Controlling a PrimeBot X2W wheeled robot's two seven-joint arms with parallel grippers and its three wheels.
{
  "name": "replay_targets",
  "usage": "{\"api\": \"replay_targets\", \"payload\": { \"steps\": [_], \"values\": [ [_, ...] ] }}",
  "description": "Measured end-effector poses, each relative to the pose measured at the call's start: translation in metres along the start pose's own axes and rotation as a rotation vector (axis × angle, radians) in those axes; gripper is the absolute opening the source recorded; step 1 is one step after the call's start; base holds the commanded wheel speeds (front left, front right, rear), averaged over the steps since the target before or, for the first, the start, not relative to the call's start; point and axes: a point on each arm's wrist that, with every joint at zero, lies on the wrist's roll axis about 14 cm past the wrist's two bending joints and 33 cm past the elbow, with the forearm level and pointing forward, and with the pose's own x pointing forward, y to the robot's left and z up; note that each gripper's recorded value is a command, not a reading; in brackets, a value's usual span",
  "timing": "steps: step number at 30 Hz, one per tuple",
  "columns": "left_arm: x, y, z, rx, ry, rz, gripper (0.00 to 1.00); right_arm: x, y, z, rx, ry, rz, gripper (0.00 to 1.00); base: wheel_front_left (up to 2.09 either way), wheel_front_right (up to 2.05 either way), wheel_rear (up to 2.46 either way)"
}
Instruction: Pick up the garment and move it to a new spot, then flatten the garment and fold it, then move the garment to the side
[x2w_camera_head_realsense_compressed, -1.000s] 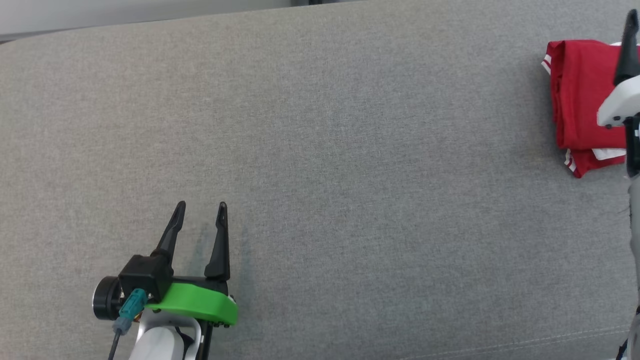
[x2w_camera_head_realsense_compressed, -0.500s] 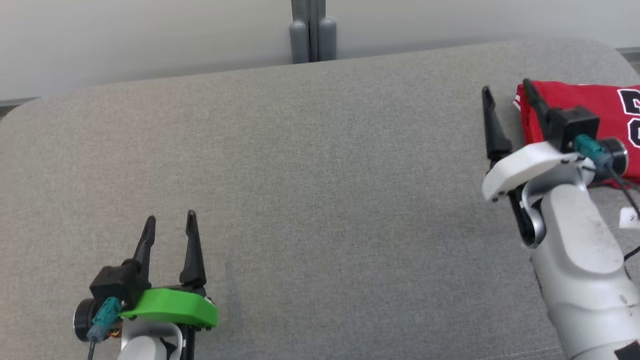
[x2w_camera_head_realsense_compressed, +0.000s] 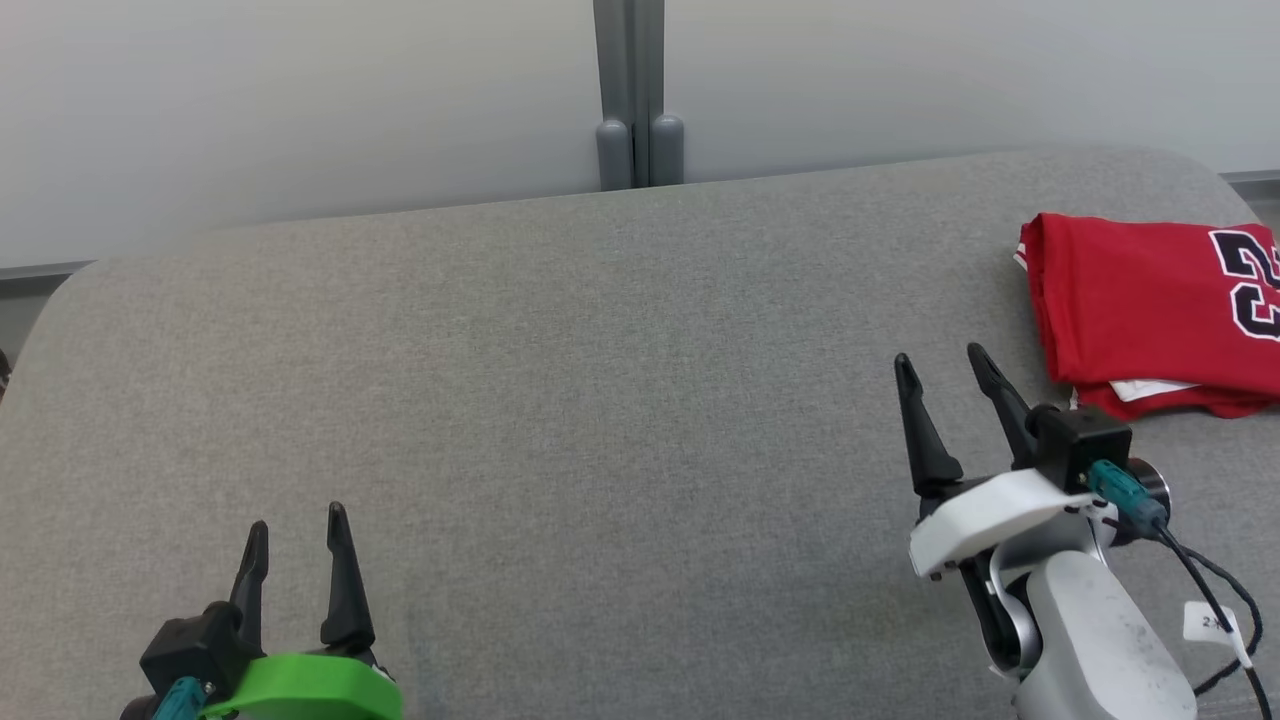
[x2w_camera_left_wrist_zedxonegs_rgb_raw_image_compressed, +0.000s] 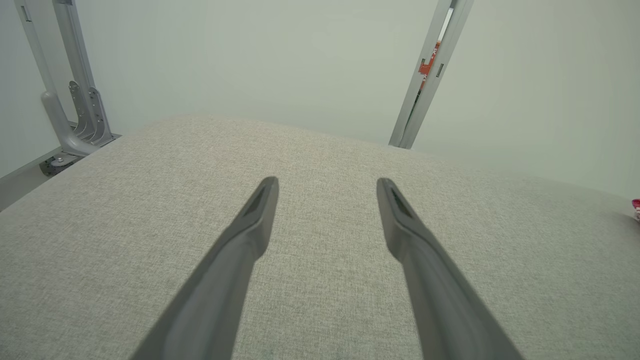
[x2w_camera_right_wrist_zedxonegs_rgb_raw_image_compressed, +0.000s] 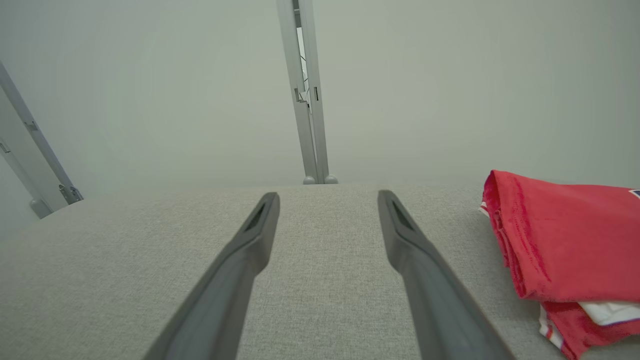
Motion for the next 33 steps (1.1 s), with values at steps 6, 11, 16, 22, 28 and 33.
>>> {"api": "replay_targets", "payload": {
  "steps": [6, 11, 16, 22, 28, 33],
  "values": [
    [-0.015, 0.007, -0.009, -0.008, 0.024, 0.02, 1.0, -0.017, 0.006, -0.008, 0.045, 0.009, 0.0, 1.0, 0.0, 0.0, 0.0],
    [-0.019, 0.011, -0.008, -0.005, 0.022, 0.034, 1.0, -0.024, 0.01, -0.01, 0.068, 0.01, 0.005, 1.0, 0.0, 0.0, 0.0],
    [-0.02, 0.012, -0.008, 0.006, 0.02, 0.034, 1.0, -0.028, 0.014, -0.016, 0.073, 0.025, 0.014, 1.0, 0.0, 0.0, 0.0],
    [-0.019, 0.01, -0.005, 0.007, 0.013, 0.027, 1.0, -0.03, 0.013, -0.018, 0.075, 0.03, 0.01, 1.0, 0.0, 0.0, 0.0],
    [-0.018, 0.007, -0.005, 0.006, 0.012, 0.019, 1.0, -0.031, 0.013, -0.02, 0.075, 0.039, 0.008, 1.0, 0.0, 0.0, 0.0],
    [-0.018, 0.007, -0.005, 0.006, 0.011, 0.019, 1.0, -0.031, 0.013, -0.022, 0.076, 0.045, 0.011, 1.0, 0.0, 0.0, 0.0]
  ]
}}
